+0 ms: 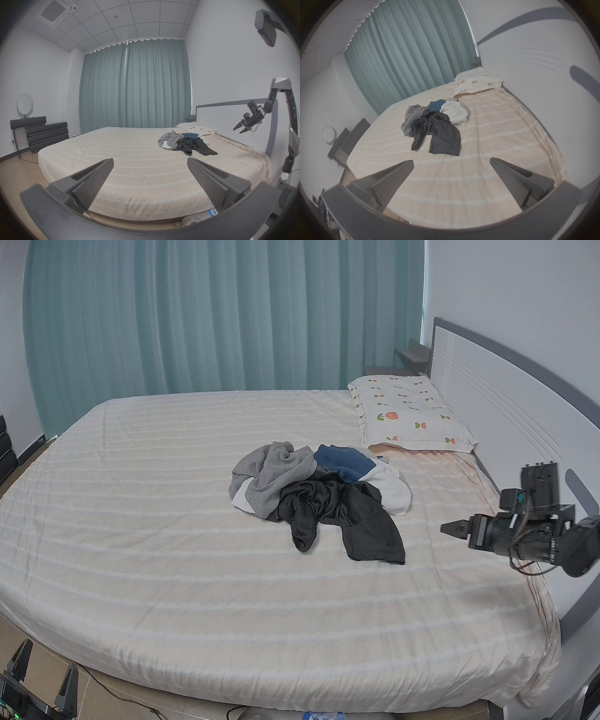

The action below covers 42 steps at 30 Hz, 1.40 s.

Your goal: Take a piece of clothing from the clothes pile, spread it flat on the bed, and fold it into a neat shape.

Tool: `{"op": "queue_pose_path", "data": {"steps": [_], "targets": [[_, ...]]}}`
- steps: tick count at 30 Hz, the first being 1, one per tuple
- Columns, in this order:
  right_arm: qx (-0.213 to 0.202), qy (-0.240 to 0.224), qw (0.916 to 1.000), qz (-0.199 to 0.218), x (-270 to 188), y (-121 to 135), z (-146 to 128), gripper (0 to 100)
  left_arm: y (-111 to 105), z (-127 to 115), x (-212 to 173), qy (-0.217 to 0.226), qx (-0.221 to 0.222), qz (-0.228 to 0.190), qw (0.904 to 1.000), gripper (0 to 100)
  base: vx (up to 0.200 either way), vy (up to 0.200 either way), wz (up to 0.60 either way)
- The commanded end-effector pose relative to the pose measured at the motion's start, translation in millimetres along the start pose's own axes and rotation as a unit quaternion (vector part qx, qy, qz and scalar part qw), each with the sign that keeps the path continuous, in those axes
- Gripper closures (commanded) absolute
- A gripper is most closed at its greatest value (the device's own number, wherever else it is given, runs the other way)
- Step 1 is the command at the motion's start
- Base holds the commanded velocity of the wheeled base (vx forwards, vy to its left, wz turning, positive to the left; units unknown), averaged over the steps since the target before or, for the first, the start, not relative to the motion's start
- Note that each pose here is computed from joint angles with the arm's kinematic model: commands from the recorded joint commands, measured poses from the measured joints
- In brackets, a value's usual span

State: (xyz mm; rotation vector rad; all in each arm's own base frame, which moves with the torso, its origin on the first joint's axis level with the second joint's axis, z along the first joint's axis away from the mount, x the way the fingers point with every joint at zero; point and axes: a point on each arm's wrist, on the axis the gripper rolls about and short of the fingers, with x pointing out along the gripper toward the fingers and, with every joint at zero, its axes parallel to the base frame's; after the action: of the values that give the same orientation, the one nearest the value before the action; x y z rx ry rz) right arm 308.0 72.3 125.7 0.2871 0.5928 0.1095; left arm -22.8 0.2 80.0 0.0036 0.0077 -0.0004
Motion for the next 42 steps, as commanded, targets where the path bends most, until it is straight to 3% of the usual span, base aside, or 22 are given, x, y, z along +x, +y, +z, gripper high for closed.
{"op": "queue_pose_path", "data": {"steps": [1,17,39,40,42], "targets": [[0.040,0.039,0.9978,-0.035,144,11,-40,0,0,-5,0,-0.001,0.000,0.000,1.0000,0,0.000,0.000,0.00],[0.059,0.015,0.9961,-0.064,203,15,-53,0,0,-5,0,-0.001,0.000,0.000,1.0000,0,0.000,0.000,0.00],[0.065,0.007,0.9968,-0.045,230,40,-63,0,0,-5,0,-0.001,0.000,0.000,1.0000,0,0.000,0.000,0.00],[0.064,0.003,0.9967,-0.050,230,42,-63,100,0,-5,0,-0.001,0.000,0.000,1.0000,0,0.000,0.000,0.00],[0.062,-0.001,0.9966,-0.054,230,43,-64,100,0,-5,0,-0.001,0.000,0.000,1.0000,0,0.000,0.000,0.00]]}}
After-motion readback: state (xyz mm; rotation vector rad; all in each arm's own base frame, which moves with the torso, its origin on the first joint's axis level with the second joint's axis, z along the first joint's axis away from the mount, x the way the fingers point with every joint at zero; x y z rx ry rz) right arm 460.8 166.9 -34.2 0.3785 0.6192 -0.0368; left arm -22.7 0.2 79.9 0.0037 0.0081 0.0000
